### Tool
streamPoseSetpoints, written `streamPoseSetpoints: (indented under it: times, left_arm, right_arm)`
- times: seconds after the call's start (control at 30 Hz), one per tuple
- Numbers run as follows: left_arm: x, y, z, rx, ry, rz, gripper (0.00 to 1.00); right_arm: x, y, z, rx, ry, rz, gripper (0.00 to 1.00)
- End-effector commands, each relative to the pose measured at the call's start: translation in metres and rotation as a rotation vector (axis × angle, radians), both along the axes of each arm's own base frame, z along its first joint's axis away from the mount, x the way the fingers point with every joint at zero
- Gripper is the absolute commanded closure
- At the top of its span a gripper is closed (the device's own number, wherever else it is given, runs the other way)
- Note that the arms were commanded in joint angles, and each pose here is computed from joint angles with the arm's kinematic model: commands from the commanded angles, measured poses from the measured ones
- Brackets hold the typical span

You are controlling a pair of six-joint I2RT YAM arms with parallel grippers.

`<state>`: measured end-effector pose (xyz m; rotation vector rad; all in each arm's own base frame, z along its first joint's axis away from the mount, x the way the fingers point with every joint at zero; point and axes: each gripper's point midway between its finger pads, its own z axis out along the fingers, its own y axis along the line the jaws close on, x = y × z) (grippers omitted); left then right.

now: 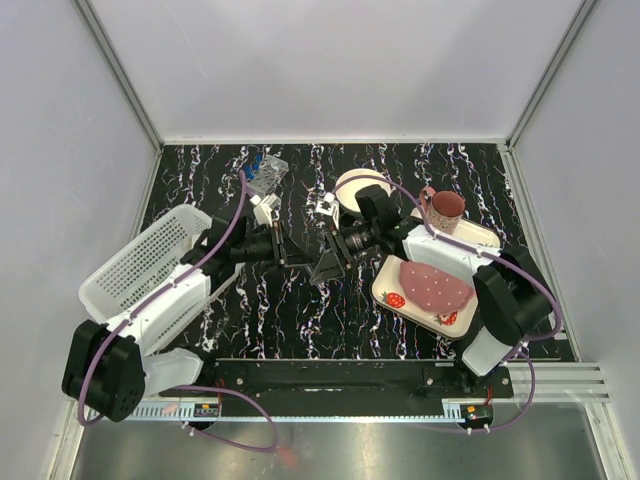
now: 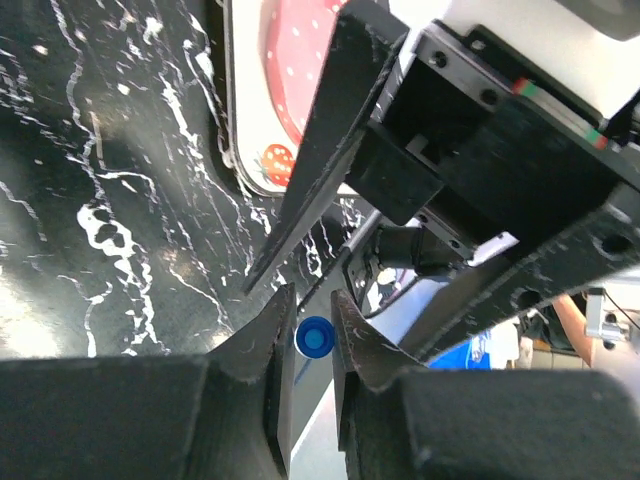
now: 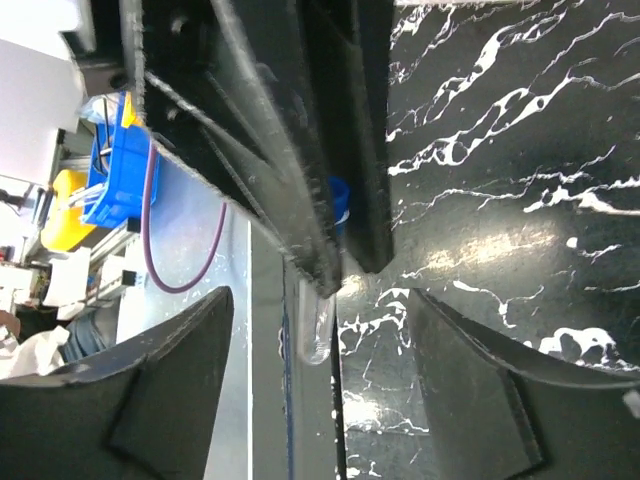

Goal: Organize the chemistry lab equipment

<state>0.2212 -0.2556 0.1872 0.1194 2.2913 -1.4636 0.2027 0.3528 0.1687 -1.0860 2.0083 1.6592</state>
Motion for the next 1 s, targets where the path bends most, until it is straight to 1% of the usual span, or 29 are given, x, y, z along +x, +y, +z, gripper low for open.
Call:
streamPoseSetpoints:
  times: [0.0, 0.03, 0.1, 0.13, 0.2, 0.23, 0.3, 0.33, 0.4, 0.43, 0.47, 0.5, 0.53, 0.6, 0.63, 0.67, 0.7, 0.73, 0.8, 0.97]
  left_arm:
    - [0.031, 0.025, 0.01, 0.06, -0.111, 0.136, 1.0]
    - [0.048, 0.037, 0.006, 0.116, -0.131, 0.219, 1.0]
    - [0.072, 0.06, 0.0, 0.198, -0.156, 0.315, 1.0]
    - [0.091, 0.071, -0.004, 0.251, -0.163, 0.39, 0.99]
    - [0.117, 0.087, -0.004, 0.3, -0.192, 0.467, 1.0]
    - [0.14, 0.096, -0.004, 0.345, -0.209, 0.533, 0.99]
    - [0.168, 0.106, 0.002, 0.392, -0.267, 0.584, 0.99]
    - [0.192, 0.113, 0.007, 0.431, -0.289, 0.638, 0.99]
    - [0.217, 0.122, 0.014, 0.468, -0.327, 0.675, 0.99]
    - [0.239, 0.124, 0.021, 0.485, -0.347, 0.705, 0.99]
    - [0.25, 0.125, 0.025, 0.49, -0.36, 0.713, 0.99]
    - [0.262, 0.126, 0.012, 0.529, -0.345, 0.704, 0.99]
    - [0.278, 0.126, 0.034, 0.52, -0.388, 0.724, 0.99]
    - [0.293, 0.131, 0.034, 0.572, -0.401, 0.739, 0.99]
    - [0.307, 0.13, 0.034, 0.587, -0.408, 0.747, 0.99]
    - [0.313, 0.131, 0.033, 0.601, -0.411, 0.746, 0.99]
    - [0.319, 0.132, 0.019, 0.634, -0.395, 0.732, 0.99]
    - [0.327, 0.133, 0.026, 0.641, -0.414, 0.746, 0.99]
    - [0.338, 0.135, 0.019, 0.681, -0.412, 0.733, 0.99]
    - [0.353, 0.138, 0.001, 0.775, -0.414, 0.697, 0.98]
  right_arm:
    - [0.016, -0.007, 0.02, 0.008, -0.171, 0.052, 0.15]
    - [0.016, -0.015, 0.018, -0.025, -0.156, 0.049, 0.13]
    - [0.033, -0.028, 0.024, -0.039, -0.242, 0.013, 0.11]
    - [0.037, -0.035, 0.023, -0.06, -0.247, -0.005, 0.09]
    - [0.045, -0.046, 0.026, -0.085, -0.314, -0.046, 0.07]
    - [0.051, -0.051, 0.026, -0.094, -0.33, -0.067, 0.05]
    - [0.054, -0.057, 0.031, -0.105, -0.373, -0.089, 0.05]
    - [0.055, -0.059, 0.031, -0.108, -0.38, -0.095, 0.05]
    - [0.055, -0.061, 0.034, -0.107, -0.394, -0.098, 0.04]
    - [0.055, -0.062, 0.034, -0.108, -0.395, -0.099, 0.04]
    - [0.055, -0.062, 0.035, -0.106, -0.399, -0.099, 0.04]
    - [0.055, -0.062, 0.035, -0.107, -0.401, -0.096, 0.04]
    - [0.054, -0.062, 0.034, -0.109, -0.4, -0.095, 0.04]
    - [0.054, -0.063, 0.036, -0.108, -0.407, -0.093, 0.04]
    - [0.053, -0.063, 0.037, -0.108, -0.407, -0.09, 0.04]
    - [0.054, -0.063, 0.036, -0.11, -0.408, -0.091, 0.04]
    - [0.054, -0.064, 0.037, -0.11, -0.413, -0.093, 0.04]
    - [0.054, -0.063, 0.037, -0.11, -0.415, -0.091, 0.04]
    - [0.054, -0.064, 0.038, -0.109, -0.416, -0.09, 0.04]
    - [0.053, -0.063, 0.035, -0.113, -0.409, -0.084, 0.04]
